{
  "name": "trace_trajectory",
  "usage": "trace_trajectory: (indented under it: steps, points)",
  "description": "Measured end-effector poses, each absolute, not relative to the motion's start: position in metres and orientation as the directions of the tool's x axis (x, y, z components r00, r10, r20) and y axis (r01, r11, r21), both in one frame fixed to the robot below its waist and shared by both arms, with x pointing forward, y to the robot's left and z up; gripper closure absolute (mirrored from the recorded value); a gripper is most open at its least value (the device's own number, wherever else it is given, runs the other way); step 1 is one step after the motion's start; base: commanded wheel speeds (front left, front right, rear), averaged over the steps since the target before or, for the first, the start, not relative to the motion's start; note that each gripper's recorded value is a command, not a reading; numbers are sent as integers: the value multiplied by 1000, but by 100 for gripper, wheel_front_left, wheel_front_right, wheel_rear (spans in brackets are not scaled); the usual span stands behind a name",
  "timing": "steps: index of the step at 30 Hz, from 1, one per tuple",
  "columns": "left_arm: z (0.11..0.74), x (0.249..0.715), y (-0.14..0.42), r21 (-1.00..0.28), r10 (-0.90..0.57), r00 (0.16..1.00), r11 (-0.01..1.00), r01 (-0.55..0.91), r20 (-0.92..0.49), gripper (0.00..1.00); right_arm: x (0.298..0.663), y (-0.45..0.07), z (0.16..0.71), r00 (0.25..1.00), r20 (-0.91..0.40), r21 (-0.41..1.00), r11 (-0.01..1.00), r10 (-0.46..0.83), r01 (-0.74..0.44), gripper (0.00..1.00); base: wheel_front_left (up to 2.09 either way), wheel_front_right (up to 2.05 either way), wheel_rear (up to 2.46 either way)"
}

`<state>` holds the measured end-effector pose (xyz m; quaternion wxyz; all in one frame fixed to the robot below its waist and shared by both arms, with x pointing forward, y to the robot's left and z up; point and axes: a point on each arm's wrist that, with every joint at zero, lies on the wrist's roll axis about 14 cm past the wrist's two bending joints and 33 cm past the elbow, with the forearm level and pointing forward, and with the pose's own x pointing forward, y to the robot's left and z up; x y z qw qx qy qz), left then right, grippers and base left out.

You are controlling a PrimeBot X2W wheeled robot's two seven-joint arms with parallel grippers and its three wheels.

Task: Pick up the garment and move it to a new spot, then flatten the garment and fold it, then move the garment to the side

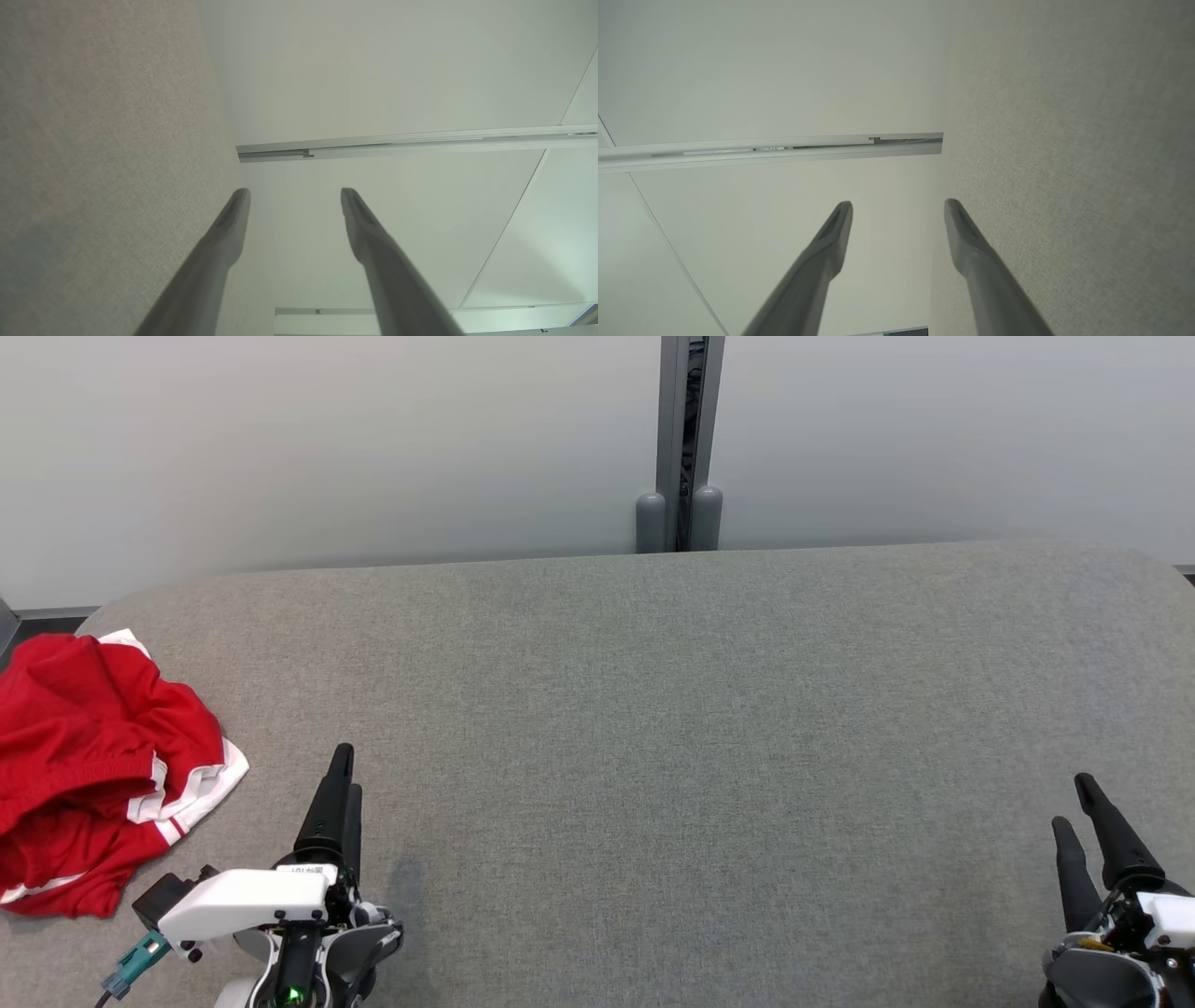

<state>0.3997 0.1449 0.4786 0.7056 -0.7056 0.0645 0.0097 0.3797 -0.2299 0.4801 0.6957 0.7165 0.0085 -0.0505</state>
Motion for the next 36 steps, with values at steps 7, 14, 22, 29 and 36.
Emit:
trace_trajectory:
  steps: [7, 14, 22, 29, 36]
  points:
    - [485, 401, 146, -996, -66, 994, 40, -81, -84, 0, 384, -218, 485, 996, -76, 997, 27, -40, 77, 0, 0, 0, 0]
    - [499, 404, 150, -987, -49, 998, 160, -26, -35, 0, 389, -211, 490, 997, -68, 985, 157, -31, 72, 0, 0, 0, 0]
    - [519, 404, 153, -934, -46, 998, 354, 52, 38, 0, 395, -194, 498, 998, -55, 912, 408, 8, 47, 0, 0, 0, 0]
    - [530, 404, 147, -852, -67, 995, 513, 102, 79, 0, 401, -175, 512, 998, -16, 829, 559, 55, -18, 0, 0, 0, 0]
    - [537, 403, 142, -764, -80, 992, 632, 127, 99, 0, 402, -167, 524, 997, 29, 760, 647, 71, -68, 0, 0, 0, 0]
